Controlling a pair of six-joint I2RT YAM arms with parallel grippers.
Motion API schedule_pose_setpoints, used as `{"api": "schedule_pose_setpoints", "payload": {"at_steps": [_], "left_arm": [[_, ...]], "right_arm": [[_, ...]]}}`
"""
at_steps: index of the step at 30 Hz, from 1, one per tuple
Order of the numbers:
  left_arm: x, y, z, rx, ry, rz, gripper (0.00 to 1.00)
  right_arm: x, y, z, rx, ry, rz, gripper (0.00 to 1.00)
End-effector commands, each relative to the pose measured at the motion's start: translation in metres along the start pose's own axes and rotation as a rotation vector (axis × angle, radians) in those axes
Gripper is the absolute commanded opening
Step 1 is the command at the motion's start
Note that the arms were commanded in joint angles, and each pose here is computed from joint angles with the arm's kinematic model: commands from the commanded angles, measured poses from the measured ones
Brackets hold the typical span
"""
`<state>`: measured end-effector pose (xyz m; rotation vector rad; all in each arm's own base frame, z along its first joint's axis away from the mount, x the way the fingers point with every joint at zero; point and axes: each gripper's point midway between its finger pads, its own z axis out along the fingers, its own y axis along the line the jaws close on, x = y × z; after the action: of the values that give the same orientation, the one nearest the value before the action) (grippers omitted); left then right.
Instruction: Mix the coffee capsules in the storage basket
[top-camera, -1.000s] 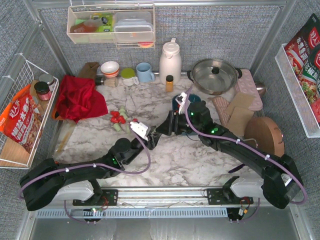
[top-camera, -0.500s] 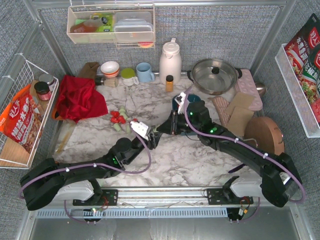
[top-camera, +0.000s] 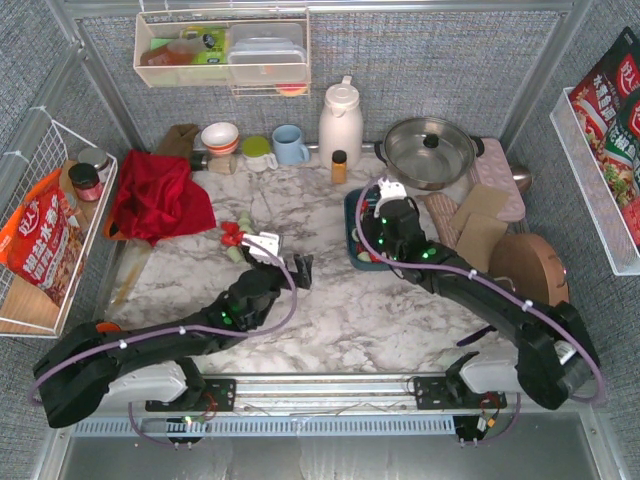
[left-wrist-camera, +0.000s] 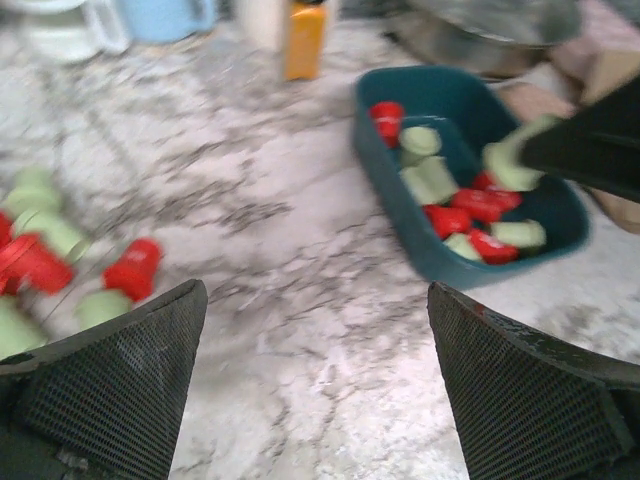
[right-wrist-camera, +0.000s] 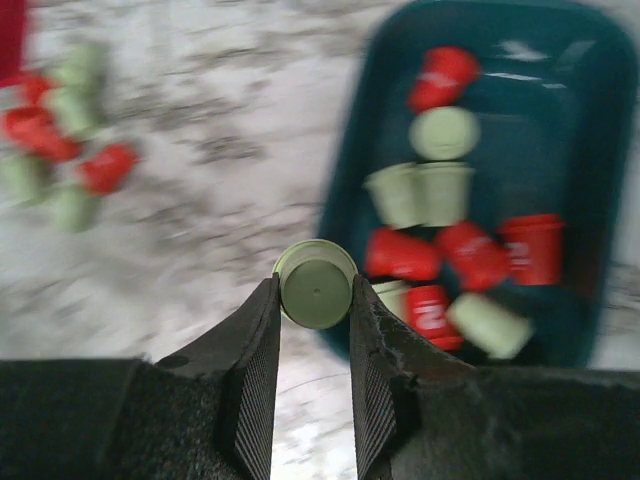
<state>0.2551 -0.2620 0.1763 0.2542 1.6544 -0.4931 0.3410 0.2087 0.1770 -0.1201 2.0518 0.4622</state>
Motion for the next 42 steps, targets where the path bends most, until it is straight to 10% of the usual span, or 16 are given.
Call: {"api": "schedule_pose_setpoints", "payload": {"at_steps": [1, 13, 42], "left_arm": [[0.039, 0.061, -0.007, -0.333, 0.172, -0.057, 0.99], [0.095, 0.126, -0.002, -0.5, 0.446, -0.217, 0.99], [0.14, 0.167, 0.035, -0.532, 0.669, -0.064, 0.46]], "right_arm": [[-0.017, -0.074, 0.015, 0.322, -0.076, -0.128, 0.15], [-0.028, -0.099, 0.065, 0.289, 0.03, -0.118, 0.68], [-0.005, -0.067, 0.04, 0.095, 0.071, -0.081, 0.7]]}}
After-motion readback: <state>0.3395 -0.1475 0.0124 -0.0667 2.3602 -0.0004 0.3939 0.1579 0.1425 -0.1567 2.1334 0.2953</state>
